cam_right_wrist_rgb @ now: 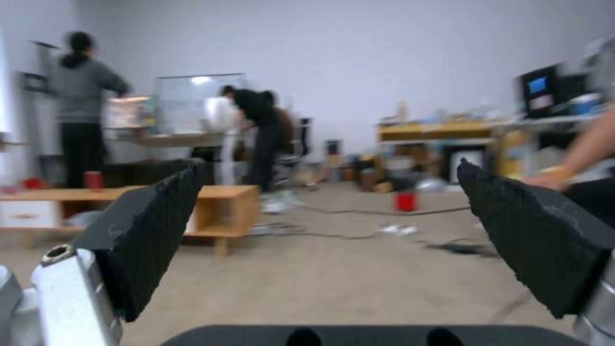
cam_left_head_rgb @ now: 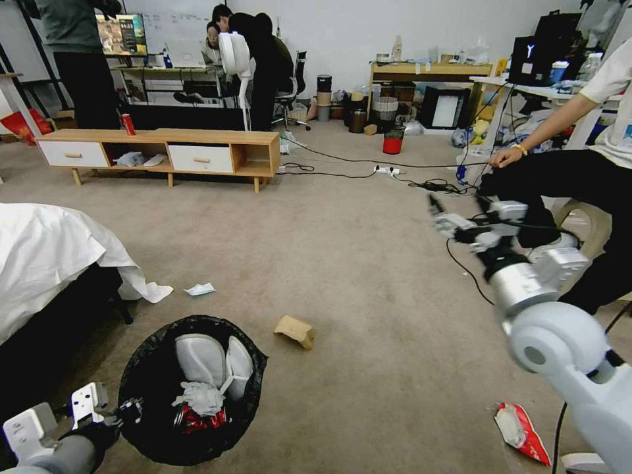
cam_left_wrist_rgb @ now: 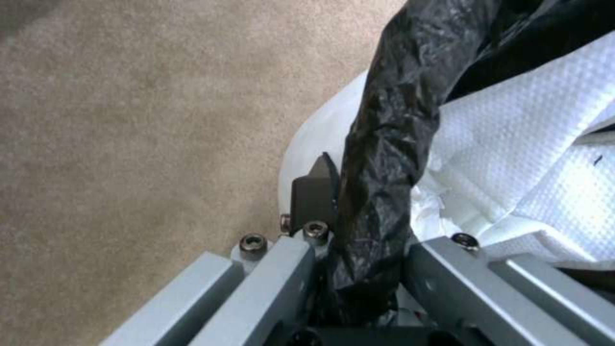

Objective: Pick up the trash bin and place the garbage on the floor into it.

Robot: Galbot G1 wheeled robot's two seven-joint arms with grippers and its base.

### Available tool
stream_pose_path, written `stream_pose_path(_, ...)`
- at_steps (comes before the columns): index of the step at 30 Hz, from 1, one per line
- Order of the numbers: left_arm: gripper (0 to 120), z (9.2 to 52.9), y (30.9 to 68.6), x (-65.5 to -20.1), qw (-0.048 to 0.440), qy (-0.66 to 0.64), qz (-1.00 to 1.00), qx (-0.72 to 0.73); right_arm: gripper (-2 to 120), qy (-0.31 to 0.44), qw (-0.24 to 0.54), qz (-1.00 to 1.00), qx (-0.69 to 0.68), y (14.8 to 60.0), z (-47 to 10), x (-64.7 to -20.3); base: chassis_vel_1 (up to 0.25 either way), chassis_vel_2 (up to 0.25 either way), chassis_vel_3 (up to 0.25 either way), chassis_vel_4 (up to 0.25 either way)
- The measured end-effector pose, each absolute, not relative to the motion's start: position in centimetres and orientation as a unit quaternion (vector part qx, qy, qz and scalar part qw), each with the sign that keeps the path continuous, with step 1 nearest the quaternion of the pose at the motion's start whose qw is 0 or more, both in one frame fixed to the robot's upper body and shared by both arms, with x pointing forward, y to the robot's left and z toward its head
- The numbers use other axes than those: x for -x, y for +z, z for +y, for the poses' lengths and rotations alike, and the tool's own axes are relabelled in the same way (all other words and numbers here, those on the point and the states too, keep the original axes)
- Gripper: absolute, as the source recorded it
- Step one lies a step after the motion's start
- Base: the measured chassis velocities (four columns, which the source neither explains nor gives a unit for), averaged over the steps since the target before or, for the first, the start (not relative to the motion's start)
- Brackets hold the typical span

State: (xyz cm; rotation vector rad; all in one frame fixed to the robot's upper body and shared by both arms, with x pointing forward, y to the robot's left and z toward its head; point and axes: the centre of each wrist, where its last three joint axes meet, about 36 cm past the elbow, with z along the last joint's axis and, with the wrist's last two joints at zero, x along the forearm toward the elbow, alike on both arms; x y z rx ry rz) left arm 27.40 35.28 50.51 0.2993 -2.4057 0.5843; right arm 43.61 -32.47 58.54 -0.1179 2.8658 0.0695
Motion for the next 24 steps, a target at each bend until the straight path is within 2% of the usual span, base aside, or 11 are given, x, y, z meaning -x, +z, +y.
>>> stream_pose_path(5,0,35.4,50.5,-27.3,0.317,0.224,-0.914,-0.116,100,-0.030,0.162,0.986,-0.023,57.9,-36.3,-43.3,0.000,0.000,0.000,0.000)
stream_pose_path(12,0,35.5,50.3,-27.4,0.318,0.225,-0.914,-0.118,100,-0.082,0.162,0.981,-0.070,57.0,-39.0,-41.8,0.000,0.000,0.000,0.000)
stream_pose_path(19,0,35.7,50.0,-27.5,0.319,0.226,-0.912,-0.121,100,-0.151,0.127,0.970,-0.140,54.5,-43.3,-39.8,0.000,0.000,0.000,0.000)
stream_pose_path(24,0,35.7,49.6,-27.8,0.323,0.226,-0.911,-0.120,100,-0.184,0.064,0.964,-0.180,51.9,-46.0,-38.4,0.000,0.000,0.000,0.000)
